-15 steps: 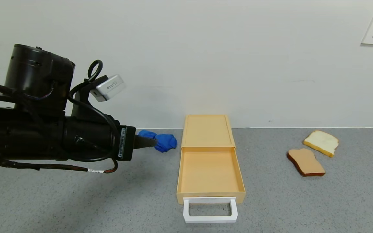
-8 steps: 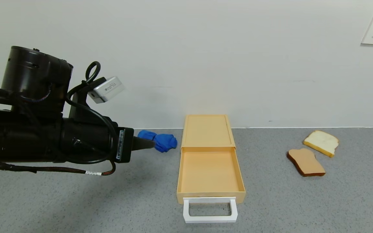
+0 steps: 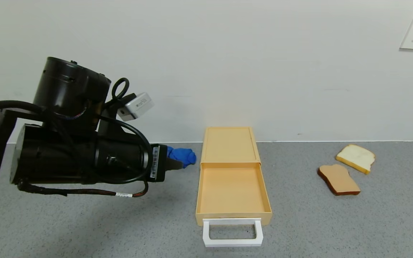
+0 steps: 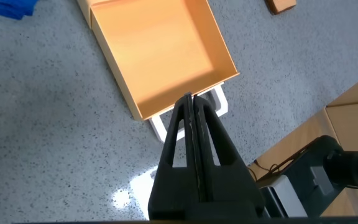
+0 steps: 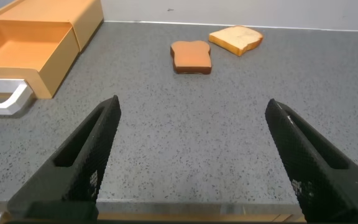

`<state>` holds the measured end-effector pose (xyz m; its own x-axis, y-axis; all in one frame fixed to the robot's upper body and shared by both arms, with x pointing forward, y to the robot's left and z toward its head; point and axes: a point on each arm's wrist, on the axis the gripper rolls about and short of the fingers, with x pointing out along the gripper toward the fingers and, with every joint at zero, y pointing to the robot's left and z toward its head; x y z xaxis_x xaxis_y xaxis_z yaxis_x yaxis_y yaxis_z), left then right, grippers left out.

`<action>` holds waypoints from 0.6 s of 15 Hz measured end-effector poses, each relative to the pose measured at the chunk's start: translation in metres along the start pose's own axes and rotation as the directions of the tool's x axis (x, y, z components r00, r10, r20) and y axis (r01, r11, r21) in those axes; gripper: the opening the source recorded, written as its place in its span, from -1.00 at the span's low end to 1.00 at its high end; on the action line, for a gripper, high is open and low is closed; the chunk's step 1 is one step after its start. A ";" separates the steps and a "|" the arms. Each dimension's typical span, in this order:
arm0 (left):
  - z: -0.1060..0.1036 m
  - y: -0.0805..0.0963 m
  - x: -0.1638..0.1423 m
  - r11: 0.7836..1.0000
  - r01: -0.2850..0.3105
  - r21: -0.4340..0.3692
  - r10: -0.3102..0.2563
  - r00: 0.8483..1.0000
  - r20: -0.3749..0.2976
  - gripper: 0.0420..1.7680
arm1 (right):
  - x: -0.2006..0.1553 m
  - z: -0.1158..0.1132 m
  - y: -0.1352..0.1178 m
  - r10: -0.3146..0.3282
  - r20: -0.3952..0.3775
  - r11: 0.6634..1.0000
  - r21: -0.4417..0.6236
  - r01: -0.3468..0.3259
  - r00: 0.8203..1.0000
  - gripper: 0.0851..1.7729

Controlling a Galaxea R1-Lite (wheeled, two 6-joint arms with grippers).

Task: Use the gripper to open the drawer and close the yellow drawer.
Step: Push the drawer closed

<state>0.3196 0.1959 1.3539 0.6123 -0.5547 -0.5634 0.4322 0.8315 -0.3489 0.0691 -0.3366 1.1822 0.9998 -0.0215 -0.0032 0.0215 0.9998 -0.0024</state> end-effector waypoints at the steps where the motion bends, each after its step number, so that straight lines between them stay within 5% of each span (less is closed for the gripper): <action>1: -0.001 -0.004 0.004 1.000 -0.006 -0.011 0.006 1.000 -0.018 -0.93 | 0.000 0.000 0.000 0.000 0.000 1.000 0.000 0.000 1.000 0.93; 5: 0.000 -0.024 0.024 0.995 -0.078 -0.068 0.068 0.988 -0.137 -0.93 | 0.000 0.000 0.000 0.000 0.000 1.000 0.000 0.000 1.000 0.93; 9: -0.005 -0.045 0.057 0.976 -0.193 -0.102 0.160 0.952 -0.261 -0.93 | 0.000 0.000 0.000 0.000 0.000 1.000 0.000 0.000 1.000 0.93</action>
<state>0.3320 0.1272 1.3338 0.4792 -0.3867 -0.7879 0.2364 0.9214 -0.3084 0.0691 -0.3366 1.1822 0.9998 -0.0211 -0.0032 0.0211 0.9998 -0.0024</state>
